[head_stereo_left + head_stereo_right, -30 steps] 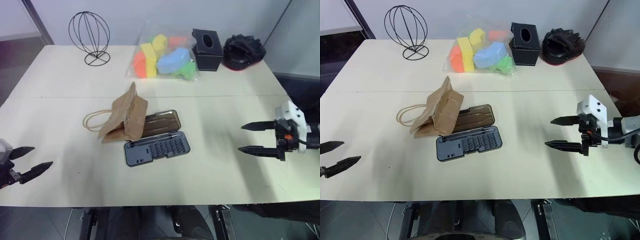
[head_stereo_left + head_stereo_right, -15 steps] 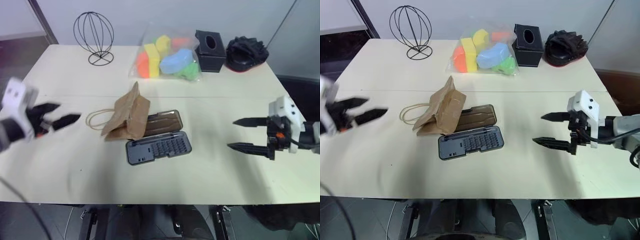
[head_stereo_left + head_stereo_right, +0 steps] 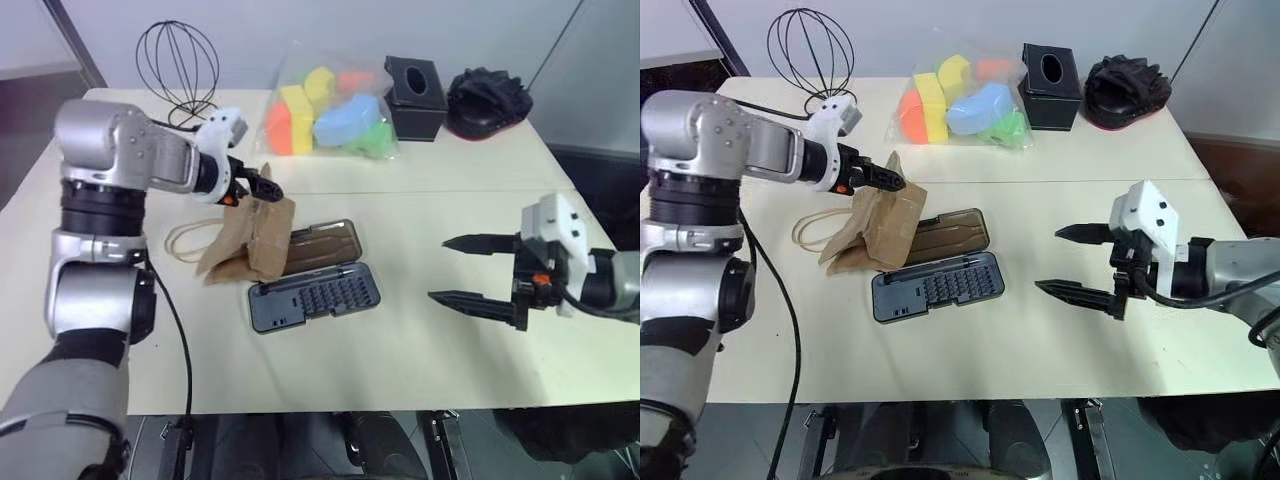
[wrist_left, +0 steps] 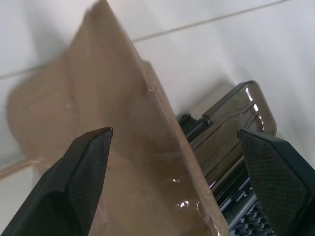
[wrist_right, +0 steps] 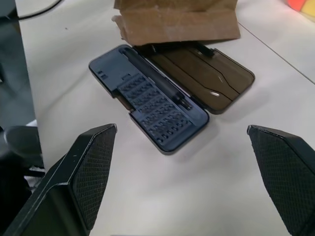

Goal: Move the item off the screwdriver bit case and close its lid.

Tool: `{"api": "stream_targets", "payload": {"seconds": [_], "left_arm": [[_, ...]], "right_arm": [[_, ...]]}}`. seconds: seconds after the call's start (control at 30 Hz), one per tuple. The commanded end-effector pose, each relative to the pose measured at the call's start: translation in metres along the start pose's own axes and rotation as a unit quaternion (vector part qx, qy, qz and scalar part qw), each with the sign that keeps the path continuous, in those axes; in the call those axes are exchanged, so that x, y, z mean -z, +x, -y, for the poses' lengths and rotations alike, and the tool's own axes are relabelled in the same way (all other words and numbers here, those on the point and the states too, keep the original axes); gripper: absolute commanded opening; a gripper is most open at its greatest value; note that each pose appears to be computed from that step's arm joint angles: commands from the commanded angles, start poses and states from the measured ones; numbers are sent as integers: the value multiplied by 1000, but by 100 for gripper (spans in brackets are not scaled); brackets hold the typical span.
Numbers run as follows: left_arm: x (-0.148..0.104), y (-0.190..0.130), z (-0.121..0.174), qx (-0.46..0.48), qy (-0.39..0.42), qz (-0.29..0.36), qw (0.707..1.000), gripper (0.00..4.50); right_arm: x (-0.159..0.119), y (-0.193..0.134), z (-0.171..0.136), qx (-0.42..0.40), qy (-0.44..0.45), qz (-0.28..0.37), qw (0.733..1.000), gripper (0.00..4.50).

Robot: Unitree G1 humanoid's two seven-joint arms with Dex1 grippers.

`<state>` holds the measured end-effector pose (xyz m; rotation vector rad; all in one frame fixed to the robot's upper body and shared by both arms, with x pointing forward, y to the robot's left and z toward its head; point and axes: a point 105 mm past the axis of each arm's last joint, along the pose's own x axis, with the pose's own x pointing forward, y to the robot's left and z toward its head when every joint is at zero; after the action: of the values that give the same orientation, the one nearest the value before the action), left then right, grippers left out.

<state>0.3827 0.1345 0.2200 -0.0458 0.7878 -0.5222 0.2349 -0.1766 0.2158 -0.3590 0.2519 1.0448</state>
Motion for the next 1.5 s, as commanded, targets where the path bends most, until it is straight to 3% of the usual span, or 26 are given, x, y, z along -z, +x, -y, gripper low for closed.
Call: {"api": "stream_targets", "payload": {"seconds": [0.03,0.07,0.13,0.33,0.37,0.47,0.6,0.73,0.83,0.97,1.1,1.2,1.33,1.5], "left_arm": [[-1,0,-4,-23,1,-16,1000,426],[1,1,-6,-26,-2,-22,999,426],[2,3,-10,-35,-9,-27,999,344],[6,2,-27,-65,-30,-29,997,35],[6,-2,-36,-81,-36,-25,996,7],[6,-24,-69,-133,-64,-3,989,7],[10,-81,-132,-236,-104,53,965,7],[29,-149,-185,-344,-130,92,926,7],[54,-179,-208,-389,-153,86,904,7],[87,-189,-229,-422,-172,61,888,7],[105,-184,-234,-421,-183,48,887,7],[108,-185,-235,-425,-183,52,885,142],[94,-205,-221,-386,-168,127,898,349],[69,-232,-181,-276,-78,209,935,349]], "right_arm": [[-13,-4,-5,9,-22,23,999,446],[-14,-4,-5,11,-22,26,999,446],[-17,-5,-6,13,-23,30,999,450],[-24,-3,-9,9,-32,42,999,450],[-27,-1,-10,5,-35,47,998,450],[-36,4,-14,-14,-39,64,997,450],[-46,12,-21,-53,-48,81,994,450],[-47,24,-18,-78,-48,90,992,450],[-47,34,-17,-100,-49,97,989,450],[-49,48,-15,-125,-55,107,985,450],[-51,55,-11,-133,-60,109,983,450],[-49,58,-8,-133,-67,104,983,450],[-41,71,14,-96,-91,72,989,450],[-42,95,35,-91,-125,44,987,450]]}}
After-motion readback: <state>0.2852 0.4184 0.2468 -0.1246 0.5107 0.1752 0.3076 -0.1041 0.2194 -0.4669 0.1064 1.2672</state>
